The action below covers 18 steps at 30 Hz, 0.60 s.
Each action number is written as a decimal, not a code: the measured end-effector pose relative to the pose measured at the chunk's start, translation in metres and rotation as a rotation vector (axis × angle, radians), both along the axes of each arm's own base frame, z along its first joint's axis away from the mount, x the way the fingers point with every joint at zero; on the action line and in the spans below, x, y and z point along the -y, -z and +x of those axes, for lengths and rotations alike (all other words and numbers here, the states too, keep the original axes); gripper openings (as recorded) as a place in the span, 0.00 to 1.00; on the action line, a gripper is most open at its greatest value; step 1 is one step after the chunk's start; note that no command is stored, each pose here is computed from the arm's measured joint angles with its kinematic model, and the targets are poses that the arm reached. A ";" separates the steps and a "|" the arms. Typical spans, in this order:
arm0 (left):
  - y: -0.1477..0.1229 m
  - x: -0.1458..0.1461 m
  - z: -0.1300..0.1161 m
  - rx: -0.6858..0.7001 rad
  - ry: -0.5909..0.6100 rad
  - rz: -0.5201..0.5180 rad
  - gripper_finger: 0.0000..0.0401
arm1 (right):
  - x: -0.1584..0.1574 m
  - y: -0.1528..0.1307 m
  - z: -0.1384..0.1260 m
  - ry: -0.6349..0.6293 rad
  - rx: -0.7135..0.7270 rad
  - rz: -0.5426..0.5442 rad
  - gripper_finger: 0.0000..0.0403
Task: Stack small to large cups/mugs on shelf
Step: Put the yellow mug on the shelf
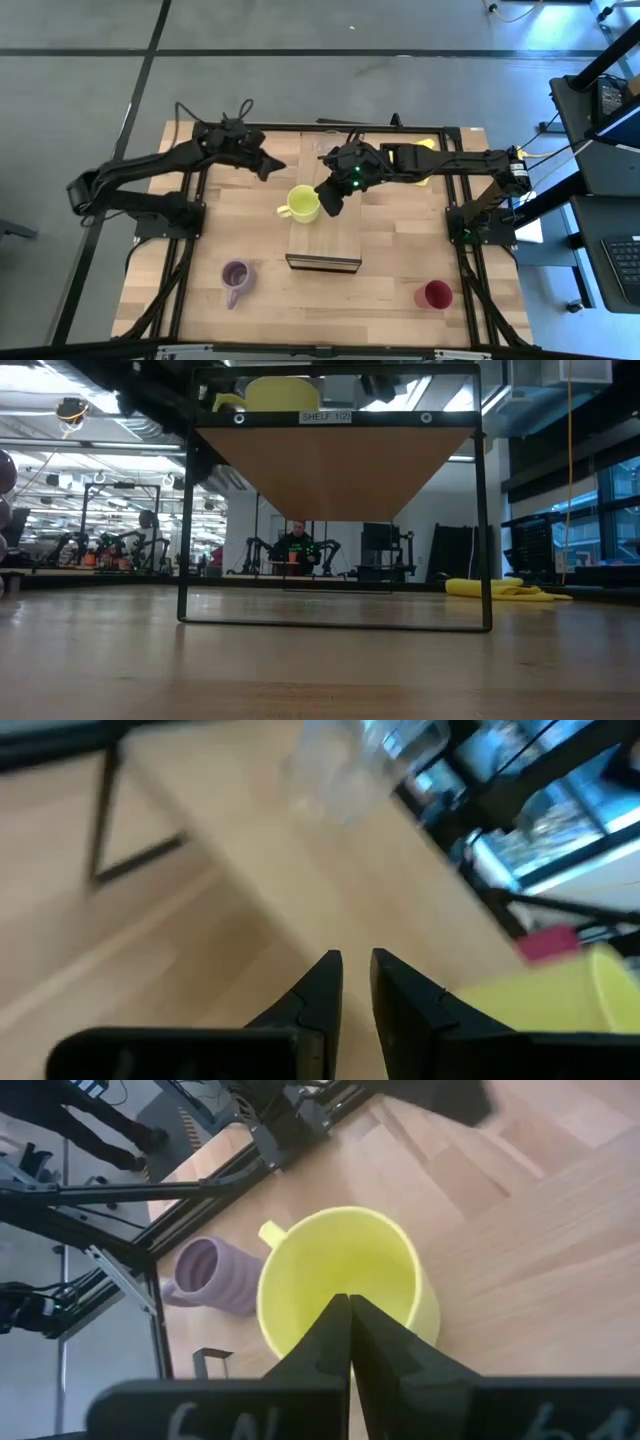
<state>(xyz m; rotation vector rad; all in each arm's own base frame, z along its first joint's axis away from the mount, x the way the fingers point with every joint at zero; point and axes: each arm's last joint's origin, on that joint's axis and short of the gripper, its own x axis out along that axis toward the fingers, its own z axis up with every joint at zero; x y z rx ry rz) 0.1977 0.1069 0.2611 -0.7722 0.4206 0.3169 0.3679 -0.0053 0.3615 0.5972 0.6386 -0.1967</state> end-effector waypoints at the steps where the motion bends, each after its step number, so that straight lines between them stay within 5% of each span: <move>1: -0.002 0.004 -0.005 -0.015 0.004 -0.006 0.13 | 0.001 0.000 0.000 -0.002 -0.001 -0.007 0.02; 8: -0.010 0.044 -0.012 -0.056 0.039 -0.012 0.13 | 0.012 0.003 -0.002 0.022 -0.035 -0.014 0.02; 18: 0.000 0.074 0.010 -0.097 0.116 -0.047 0.13 | 0.013 0.005 -0.004 -0.017 -0.061 0.035 0.02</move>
